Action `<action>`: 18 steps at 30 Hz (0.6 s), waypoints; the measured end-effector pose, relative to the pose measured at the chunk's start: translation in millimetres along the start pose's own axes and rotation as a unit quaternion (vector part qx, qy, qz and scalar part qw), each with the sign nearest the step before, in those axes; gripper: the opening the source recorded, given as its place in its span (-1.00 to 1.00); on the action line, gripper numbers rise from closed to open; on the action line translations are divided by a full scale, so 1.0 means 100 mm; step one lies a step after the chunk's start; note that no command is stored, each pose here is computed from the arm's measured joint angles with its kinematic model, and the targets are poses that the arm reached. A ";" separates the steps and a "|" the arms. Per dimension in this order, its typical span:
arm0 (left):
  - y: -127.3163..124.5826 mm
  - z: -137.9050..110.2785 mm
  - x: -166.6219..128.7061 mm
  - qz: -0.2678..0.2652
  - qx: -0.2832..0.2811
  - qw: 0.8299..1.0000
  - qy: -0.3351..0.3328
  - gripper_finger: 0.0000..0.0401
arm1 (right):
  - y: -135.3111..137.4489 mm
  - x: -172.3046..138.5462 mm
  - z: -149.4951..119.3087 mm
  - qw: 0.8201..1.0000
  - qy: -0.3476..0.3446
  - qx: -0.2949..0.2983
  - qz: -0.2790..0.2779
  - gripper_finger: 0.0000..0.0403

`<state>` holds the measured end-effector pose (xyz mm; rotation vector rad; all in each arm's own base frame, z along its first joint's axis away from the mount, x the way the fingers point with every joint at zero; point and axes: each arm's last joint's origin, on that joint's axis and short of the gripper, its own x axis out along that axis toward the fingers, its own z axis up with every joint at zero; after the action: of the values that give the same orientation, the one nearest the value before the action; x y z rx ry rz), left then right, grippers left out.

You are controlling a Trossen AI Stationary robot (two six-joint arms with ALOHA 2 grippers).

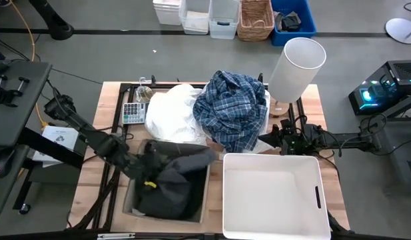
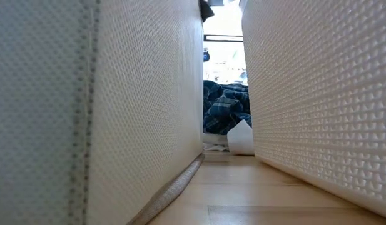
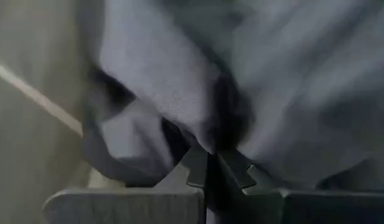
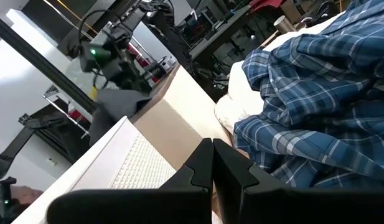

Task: Sort clothes

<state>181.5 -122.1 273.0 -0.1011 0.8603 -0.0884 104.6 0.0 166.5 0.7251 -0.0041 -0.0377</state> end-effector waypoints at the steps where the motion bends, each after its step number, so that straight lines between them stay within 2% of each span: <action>1: 0.00 -0.03 0.02 -0.001 0.009 1.000 0.029 -1.00 | 0.00 0.00 0.00 1.000 0.000 0.000 0.000 -1.00; 4: 0.01 -0.13 0.10 0.004 0.032 0.992 0.119 -1.00 | 0.00 0.00 0.00 1.000 0.000 0.000 0.000 -1.00; 6: 0.04 -0.21 0.22 0.018 0.048 0.980 0.191 -1.00 | 0.00 0.00 0.00 1.000 0.000 0.000 -0.001 -1.00; 8: 0.06 -0.25 0.34 0.027 0.061 0.970 0.234 -1.00 | 0.00 0.00 0.00 1.000 0.000 0.000 0.000 -1.00; 12: 0.07 -0.16 0.50 0.034 0.057 0.966 0.251 -0.92 | 0.00 0.00 0.00 1.000 0.001 0.000 -0.001 -1.00; 18: 0.05 0.28 0.33 0.006 0.074 0.975 0.210 -0.46 | 0.00 0.00 0.00 1.000 0.001 0.000 -0.001 -1.00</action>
<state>224.6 -119.2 265.5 0.0662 1.2744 -0.1651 104.6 0.0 166.3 0.7253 -0.0015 -0.0386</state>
